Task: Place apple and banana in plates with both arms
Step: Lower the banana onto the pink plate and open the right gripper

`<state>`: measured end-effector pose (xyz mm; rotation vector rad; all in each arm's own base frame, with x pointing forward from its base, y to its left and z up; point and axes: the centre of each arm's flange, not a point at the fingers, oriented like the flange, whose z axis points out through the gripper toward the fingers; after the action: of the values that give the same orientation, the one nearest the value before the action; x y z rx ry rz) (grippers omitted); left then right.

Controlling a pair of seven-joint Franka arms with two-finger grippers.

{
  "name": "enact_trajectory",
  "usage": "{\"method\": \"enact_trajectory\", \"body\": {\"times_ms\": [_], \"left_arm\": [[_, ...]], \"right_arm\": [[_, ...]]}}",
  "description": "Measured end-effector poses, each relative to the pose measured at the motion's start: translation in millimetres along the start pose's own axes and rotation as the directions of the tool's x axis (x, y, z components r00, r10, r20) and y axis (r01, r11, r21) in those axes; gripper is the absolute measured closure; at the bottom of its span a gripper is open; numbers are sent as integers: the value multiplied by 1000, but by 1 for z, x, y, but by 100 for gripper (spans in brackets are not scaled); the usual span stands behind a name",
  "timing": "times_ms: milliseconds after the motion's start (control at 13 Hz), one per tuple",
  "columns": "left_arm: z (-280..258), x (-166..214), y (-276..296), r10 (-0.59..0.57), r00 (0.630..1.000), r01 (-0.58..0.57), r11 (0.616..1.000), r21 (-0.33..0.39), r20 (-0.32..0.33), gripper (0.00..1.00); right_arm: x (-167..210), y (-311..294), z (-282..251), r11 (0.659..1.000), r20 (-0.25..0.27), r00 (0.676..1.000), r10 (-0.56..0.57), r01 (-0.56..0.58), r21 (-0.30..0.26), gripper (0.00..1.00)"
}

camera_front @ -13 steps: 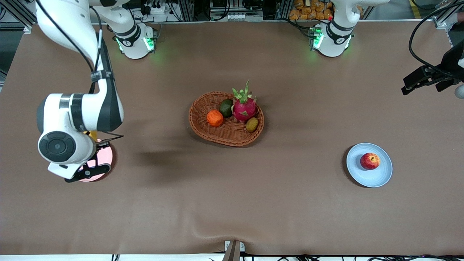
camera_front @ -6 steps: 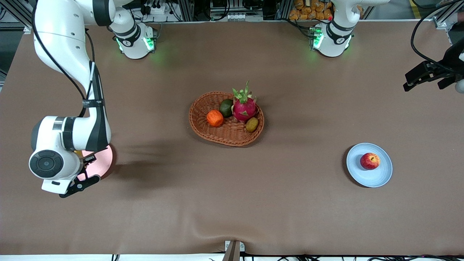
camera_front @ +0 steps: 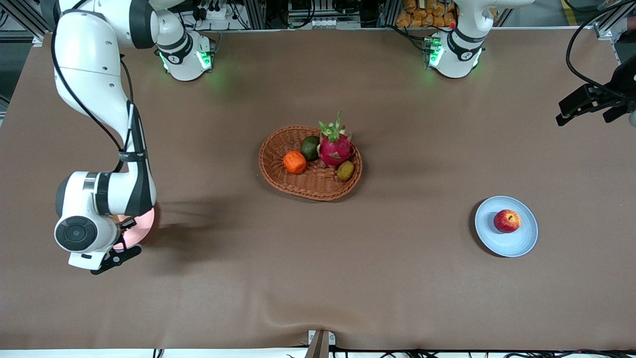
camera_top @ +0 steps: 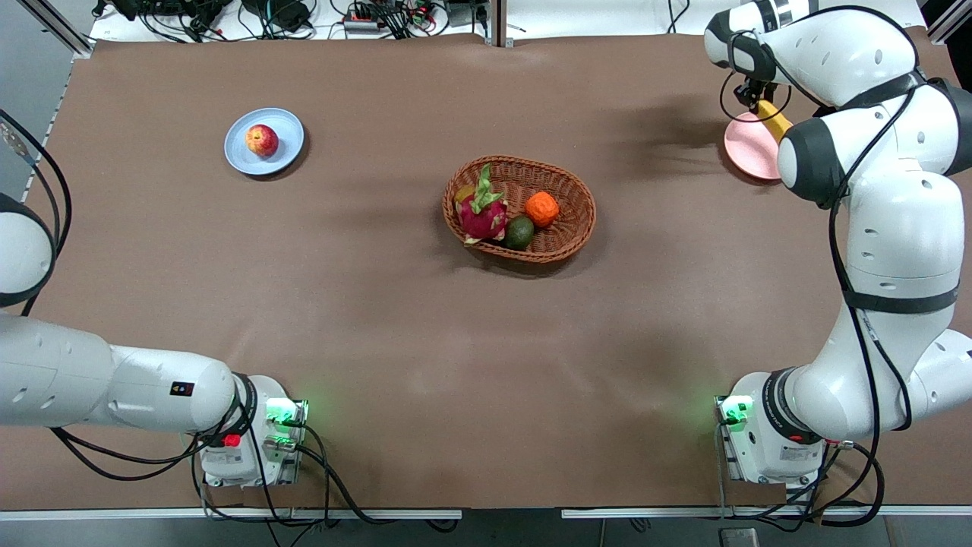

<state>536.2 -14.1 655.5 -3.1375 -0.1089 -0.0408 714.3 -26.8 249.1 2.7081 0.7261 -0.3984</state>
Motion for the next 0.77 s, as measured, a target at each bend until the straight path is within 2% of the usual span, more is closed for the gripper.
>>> {"method": "enact_trajectory", "body": {"times_ms": [154,231,385,615,769], "left_arm": [[1,0,0,0,1000,0,1000,3,1,0],[1,0,-1,-1,1000,1,1000,10,0,0],[1,0,-2,0,1000,0,1000,17,-1,0],[1,1,-2,-1,1000,1,1000,18,-3,0],[1,1,-2,-8,1000,8,1000,18,-4,0]], "right_arm": [[1,1,4,1000,-9,1000,23,-23,10,59],[2,1,2,999,-21,999,40,-39,6,53],[6,1,-2,998,-50,997,59,-59,-4,33],[8,2,-6,998,-61,996,65,-66,-5,1],[9,2,-16,995,-98,990,97,-93,41,0]]}}
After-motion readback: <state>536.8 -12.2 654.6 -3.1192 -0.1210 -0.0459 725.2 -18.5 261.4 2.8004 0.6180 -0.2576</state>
